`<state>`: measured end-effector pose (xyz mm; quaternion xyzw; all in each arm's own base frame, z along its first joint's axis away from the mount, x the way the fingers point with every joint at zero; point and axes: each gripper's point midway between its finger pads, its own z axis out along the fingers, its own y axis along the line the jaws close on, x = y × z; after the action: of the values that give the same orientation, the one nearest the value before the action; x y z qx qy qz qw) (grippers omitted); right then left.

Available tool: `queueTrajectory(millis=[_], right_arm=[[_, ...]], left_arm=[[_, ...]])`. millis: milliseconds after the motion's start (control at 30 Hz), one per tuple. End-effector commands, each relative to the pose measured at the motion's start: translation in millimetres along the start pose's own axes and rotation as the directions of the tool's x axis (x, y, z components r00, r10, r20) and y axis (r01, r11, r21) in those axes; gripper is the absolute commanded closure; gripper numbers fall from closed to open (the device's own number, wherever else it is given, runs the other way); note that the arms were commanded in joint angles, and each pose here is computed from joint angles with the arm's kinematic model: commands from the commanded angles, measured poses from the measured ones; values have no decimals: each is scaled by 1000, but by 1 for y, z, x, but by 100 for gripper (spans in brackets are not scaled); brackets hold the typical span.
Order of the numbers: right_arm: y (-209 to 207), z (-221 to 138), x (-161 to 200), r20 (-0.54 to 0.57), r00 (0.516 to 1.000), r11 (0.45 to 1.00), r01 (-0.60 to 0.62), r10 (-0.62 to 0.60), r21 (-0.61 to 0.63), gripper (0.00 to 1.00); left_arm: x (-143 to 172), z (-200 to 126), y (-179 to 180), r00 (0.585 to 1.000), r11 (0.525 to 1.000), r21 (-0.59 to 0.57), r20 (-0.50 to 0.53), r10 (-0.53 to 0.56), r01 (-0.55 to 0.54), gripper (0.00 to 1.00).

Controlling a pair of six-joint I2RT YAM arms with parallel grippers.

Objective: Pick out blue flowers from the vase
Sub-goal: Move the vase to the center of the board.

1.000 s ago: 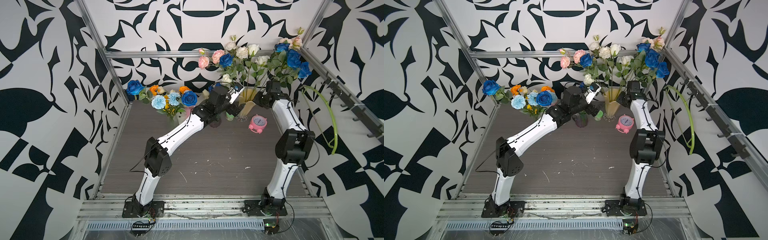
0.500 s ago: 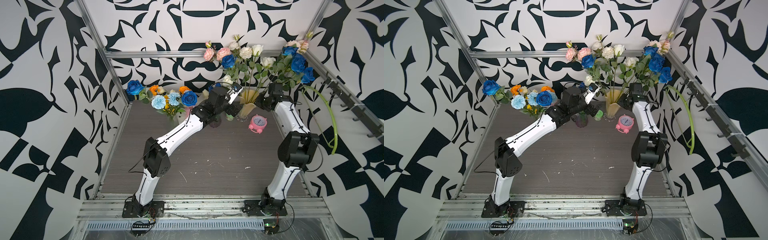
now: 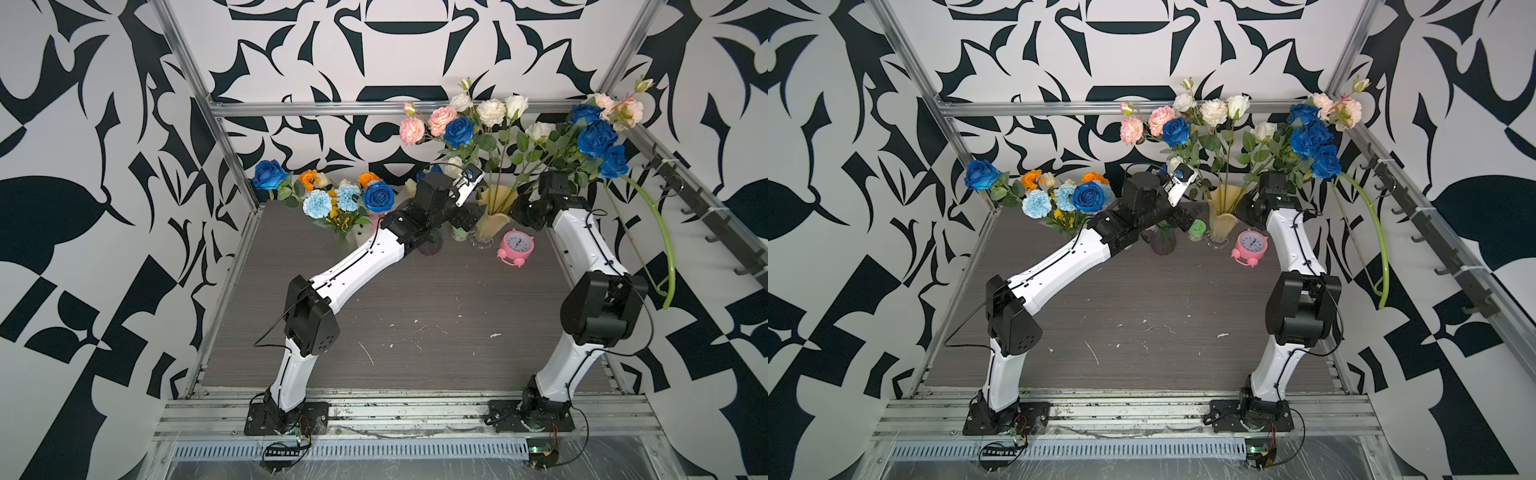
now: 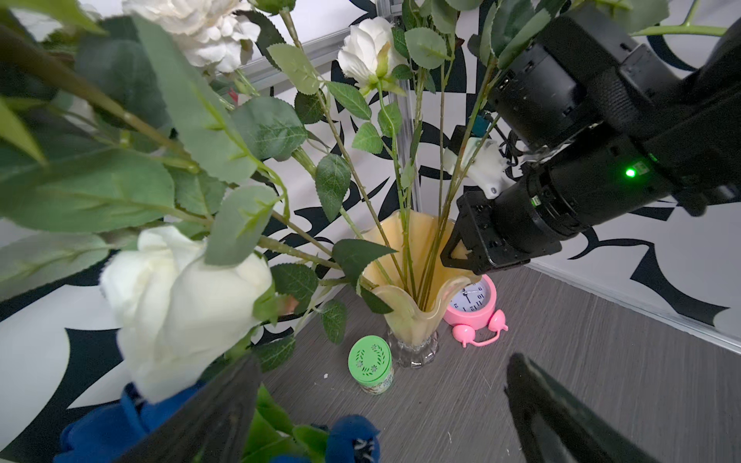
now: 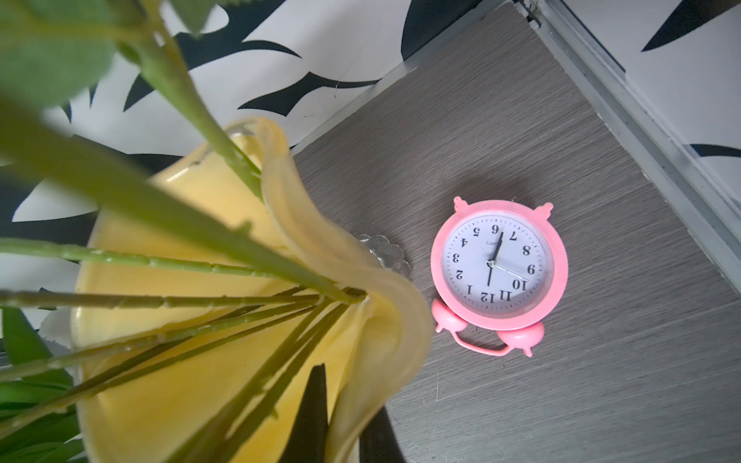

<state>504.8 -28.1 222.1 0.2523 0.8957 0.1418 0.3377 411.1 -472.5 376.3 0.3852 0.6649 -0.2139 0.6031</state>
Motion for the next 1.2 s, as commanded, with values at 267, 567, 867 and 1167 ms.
queueTrajectory(millis=[267,567,867,1167], right_arm=[[19,-58,-3,70,998,998,2,2,-59,100],[9,-82,13,74,997,1000,8,-6,-29,100],[3,-76,21,85,996,999,-17,20,-34,100],[2,-70,20,105,994,999,-3,8,-47,100]], left_arm=[[-12,-14,10,1000,999,-26,20,-19,19,1],[-27,-19,3,996,999,27,82,-48,46,1],[-31,-4,1,994,998,38,94,-60,56,1],[-29,20,1,987,993,45,112,-114,109,1]])
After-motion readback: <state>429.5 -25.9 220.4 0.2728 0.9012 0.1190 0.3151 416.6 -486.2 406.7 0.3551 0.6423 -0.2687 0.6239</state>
